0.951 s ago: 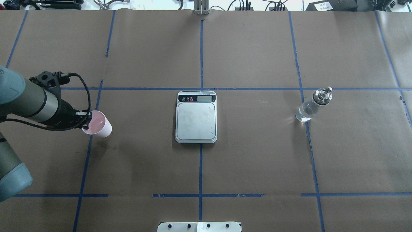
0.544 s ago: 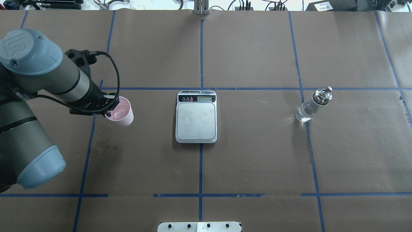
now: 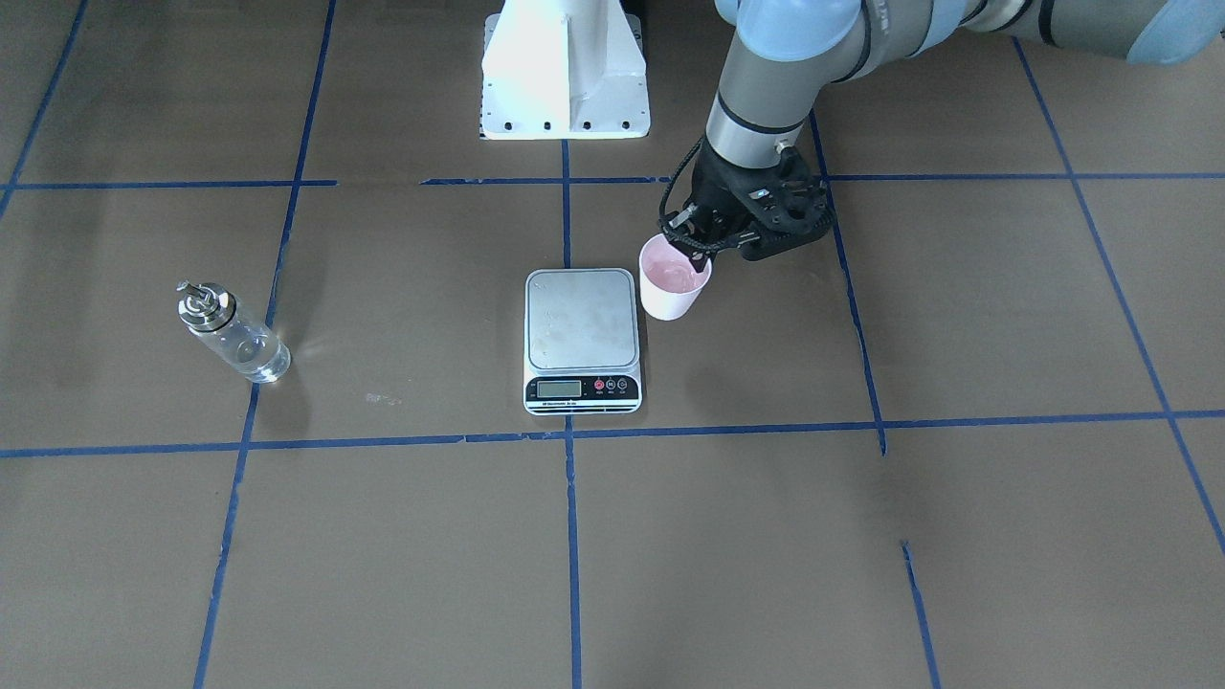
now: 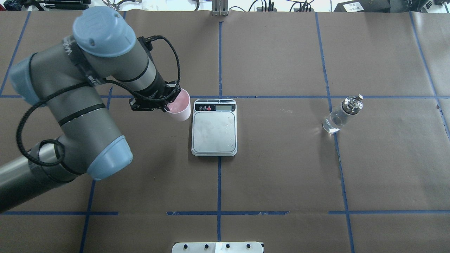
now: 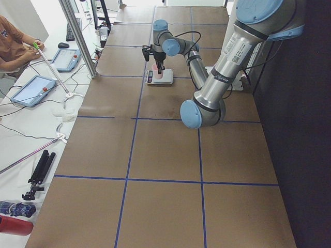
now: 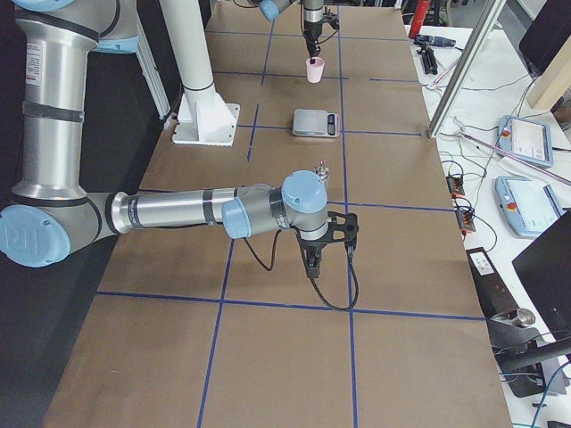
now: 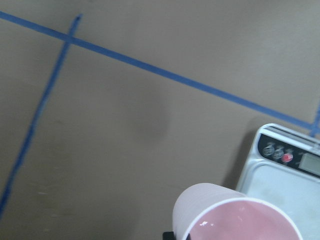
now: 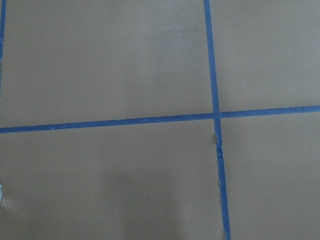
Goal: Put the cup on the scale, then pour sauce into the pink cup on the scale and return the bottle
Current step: 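Carry the pink cup with the left gripper onto the scale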
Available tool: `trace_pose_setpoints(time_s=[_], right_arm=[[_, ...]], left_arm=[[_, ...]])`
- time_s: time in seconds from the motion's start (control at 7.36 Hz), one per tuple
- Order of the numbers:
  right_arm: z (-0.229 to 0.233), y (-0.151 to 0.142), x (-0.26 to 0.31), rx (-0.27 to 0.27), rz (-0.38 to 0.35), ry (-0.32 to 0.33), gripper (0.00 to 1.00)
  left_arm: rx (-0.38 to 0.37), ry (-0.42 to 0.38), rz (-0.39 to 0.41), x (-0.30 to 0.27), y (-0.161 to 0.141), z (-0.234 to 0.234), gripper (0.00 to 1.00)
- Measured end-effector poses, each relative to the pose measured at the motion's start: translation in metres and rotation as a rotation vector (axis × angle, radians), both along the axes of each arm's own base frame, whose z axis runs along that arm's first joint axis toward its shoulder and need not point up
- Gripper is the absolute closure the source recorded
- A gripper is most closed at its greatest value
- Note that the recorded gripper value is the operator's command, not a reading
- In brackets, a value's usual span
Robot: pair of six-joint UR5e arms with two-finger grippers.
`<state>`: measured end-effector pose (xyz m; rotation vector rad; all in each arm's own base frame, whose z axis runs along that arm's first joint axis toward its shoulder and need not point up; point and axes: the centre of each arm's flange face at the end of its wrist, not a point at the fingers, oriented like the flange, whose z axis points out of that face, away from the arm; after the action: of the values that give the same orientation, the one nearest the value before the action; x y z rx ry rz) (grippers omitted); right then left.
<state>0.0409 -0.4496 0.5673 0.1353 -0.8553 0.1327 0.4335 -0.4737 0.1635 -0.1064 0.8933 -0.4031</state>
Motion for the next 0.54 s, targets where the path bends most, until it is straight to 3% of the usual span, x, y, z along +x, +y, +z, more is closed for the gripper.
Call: trace_pose_setpoints(time_s=[0.54], right_arm=[[0.001, 0.001, -0.004, -0.006, -0.007, -0.002, 0.00]], left_arm=[[-0.056, 0.011, -0.010, 0.079, 0.012, -0.018, 1.00]])
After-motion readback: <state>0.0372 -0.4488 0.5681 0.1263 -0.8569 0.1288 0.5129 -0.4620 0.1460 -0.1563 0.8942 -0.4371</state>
